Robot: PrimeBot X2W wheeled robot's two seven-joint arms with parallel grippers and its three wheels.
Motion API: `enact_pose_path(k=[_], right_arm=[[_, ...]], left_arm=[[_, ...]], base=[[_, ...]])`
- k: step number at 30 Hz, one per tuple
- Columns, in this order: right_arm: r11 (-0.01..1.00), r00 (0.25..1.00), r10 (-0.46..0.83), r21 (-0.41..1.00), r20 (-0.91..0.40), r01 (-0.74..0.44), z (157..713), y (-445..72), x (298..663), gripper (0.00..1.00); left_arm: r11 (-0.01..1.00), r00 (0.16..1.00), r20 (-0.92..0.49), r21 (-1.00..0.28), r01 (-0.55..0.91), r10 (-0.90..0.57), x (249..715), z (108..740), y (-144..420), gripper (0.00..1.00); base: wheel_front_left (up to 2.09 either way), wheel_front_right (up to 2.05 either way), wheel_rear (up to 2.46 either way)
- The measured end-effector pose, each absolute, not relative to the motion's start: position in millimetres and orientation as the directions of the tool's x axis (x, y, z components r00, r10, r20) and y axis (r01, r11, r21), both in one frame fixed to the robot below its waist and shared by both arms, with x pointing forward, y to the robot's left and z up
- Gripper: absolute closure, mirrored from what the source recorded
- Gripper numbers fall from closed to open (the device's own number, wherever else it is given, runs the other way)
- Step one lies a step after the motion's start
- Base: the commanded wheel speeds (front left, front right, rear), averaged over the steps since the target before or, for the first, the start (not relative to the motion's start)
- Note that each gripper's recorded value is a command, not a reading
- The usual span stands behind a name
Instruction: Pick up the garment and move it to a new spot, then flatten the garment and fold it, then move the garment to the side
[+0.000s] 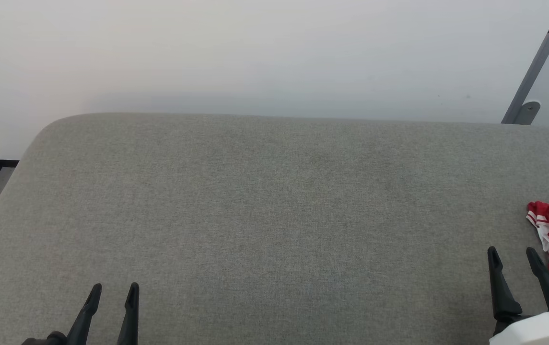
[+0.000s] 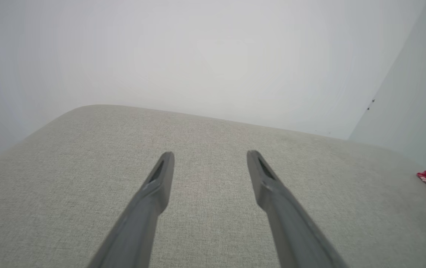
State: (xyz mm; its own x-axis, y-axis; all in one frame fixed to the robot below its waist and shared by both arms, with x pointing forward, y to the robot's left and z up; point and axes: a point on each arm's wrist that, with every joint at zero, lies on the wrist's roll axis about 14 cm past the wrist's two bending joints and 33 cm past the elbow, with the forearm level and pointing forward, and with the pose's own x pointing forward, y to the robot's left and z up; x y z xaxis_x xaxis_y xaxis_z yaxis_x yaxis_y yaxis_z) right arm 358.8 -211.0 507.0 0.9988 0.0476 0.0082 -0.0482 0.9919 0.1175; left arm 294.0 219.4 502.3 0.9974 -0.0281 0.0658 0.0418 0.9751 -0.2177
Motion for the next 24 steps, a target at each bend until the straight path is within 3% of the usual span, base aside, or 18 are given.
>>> enact_pose_path(k=[14,15,24], right_arm=[[0.991,0.999,0.053,0.121,-0.007,-0.052,511,-204,357,0.0],[0.991,0.998,0.054,0.124,-0.013,-0.052,509,-203,357,1.0],[0.976,0.994,0.041,0.215,-0.105,-0.018,480,-202,348,1.0]], left_arm=[[0.974,0.998,0.066,-0.225,0.022,-0.007,295,503,225,0.0],[0.974,0.998,0.062,-0.228,0.02,-0.006,295,501,224,1.0],[0.947,1.0,-0.014,-0.322,-0.016,0.012,292,478,219,1.0]], base=[[0.0,0.0,0.0],[0.0,0.0,0.0],[0.0,0.0,0.0]])
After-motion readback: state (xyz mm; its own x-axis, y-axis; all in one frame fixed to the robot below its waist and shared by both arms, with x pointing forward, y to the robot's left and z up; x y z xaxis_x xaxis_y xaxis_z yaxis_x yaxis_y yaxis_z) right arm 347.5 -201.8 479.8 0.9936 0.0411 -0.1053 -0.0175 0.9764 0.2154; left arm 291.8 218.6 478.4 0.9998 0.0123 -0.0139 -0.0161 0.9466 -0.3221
